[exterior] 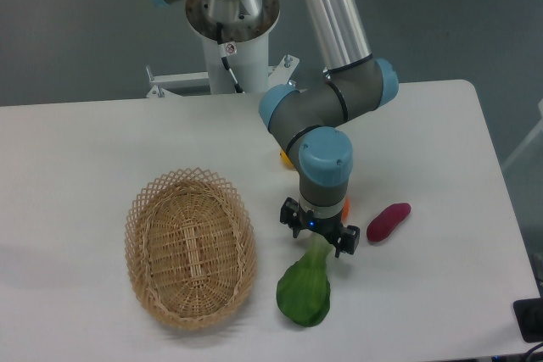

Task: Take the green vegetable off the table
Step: 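Close the gripper on the bok choy stem, then lift the bok choy up off the table and raise it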

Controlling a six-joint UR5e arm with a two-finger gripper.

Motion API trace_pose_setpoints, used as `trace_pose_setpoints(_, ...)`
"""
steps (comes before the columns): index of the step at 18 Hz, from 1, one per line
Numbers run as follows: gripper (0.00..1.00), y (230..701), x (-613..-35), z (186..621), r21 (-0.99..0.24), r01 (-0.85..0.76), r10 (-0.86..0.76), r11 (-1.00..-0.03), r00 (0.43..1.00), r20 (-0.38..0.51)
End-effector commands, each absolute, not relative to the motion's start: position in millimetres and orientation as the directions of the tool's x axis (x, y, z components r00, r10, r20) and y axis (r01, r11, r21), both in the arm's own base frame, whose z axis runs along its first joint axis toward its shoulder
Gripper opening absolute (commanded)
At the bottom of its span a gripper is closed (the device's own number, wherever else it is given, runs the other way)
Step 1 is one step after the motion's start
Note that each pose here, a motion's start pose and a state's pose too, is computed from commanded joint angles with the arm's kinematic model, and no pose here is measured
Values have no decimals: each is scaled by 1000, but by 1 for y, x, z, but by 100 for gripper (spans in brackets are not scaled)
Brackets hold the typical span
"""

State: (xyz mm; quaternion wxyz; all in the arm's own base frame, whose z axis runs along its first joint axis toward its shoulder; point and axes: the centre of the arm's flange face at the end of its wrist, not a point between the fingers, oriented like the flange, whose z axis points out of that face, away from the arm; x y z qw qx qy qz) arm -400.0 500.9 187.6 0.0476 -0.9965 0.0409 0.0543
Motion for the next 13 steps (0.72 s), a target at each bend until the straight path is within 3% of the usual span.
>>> trace_pose_setpoints(2,47,501,-400,189,-91,-88,-78,-992,990,-114)
trace_pose_setpoints(7,32,503,-402,197,-101,-100,-87,-990,988,-129)
trace_pose_setpoints(13,31,505,-414,231,-145,-99,-73,-985,982,-176)
